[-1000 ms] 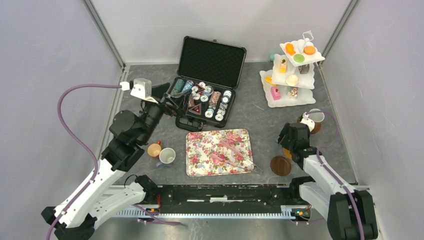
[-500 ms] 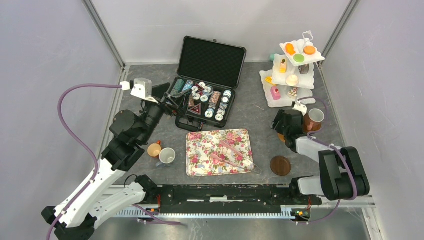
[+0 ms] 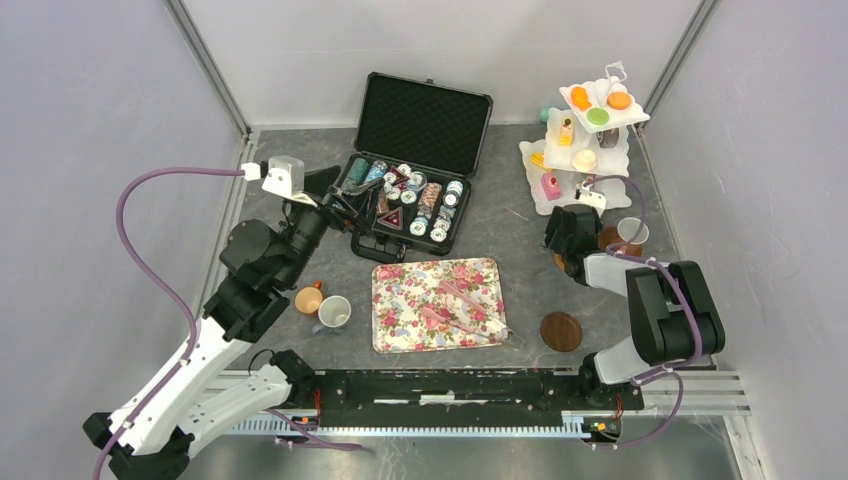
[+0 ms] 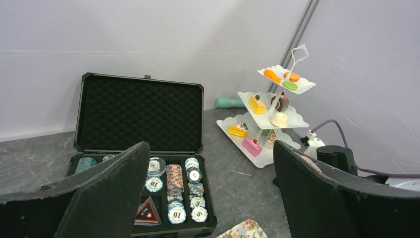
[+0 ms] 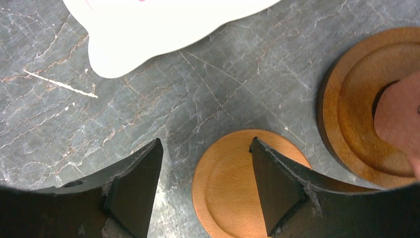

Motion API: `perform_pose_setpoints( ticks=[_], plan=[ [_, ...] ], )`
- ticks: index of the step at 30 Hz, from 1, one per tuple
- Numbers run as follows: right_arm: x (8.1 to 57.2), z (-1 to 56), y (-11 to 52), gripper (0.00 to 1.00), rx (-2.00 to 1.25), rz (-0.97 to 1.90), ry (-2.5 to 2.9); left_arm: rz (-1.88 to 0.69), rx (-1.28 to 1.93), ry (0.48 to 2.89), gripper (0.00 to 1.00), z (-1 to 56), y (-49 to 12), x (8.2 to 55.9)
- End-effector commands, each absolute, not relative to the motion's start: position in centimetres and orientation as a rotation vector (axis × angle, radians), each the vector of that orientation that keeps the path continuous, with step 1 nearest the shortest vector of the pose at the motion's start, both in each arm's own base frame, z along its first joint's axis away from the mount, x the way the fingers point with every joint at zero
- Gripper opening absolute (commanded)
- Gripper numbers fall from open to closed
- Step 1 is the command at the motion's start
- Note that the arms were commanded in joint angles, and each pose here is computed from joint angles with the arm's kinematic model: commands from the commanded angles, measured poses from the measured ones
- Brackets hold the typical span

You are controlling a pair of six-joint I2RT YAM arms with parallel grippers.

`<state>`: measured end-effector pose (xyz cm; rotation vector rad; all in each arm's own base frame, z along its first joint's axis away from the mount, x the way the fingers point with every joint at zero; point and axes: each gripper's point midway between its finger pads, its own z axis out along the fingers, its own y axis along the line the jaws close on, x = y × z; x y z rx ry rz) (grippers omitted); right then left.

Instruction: Serve the afternoon tea

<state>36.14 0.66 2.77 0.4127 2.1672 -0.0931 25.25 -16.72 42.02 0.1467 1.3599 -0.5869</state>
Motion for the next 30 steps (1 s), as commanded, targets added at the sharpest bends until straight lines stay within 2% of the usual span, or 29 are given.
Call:
perform_pose_setpoints(
  ticks=[1,7,12,16,26,30],
  plan=[
    [38.2,4.6,0.1,0.73,0.379,-0.147,2.120,-0.603,0.125,1.323,1.00,43.2,-16.5,25.0],
    [39.0,9.9,1.5,0.78,0.240,-0.150,2.068,-0.608,0.126,1.319,1.00,43.4,-16.5,24.9],
    [38.6,14.7,6.6,0.86,-0.034,-0.076,2.026,-0.609,0.124,1.315,1.00,43.5,-16.4,24.8],
    [36.2,16.4,14.0,0.91,-0.244,0.102,1.978,-0.604,0.116,1.312,1.00,43.6,-16.1,24.8],
    [27.2,16.2,34.3,0.92,-0.218,0.686,2.068,-0.572,0.070,1.321,1.00,43.4,-15.2,25.2],
    [24.6,16.2,39.9,0.93,-0.238,0.766,2.120,-0.560,0.055,1.318,1.00,43.4,-14.8,25.2]
  ],
)
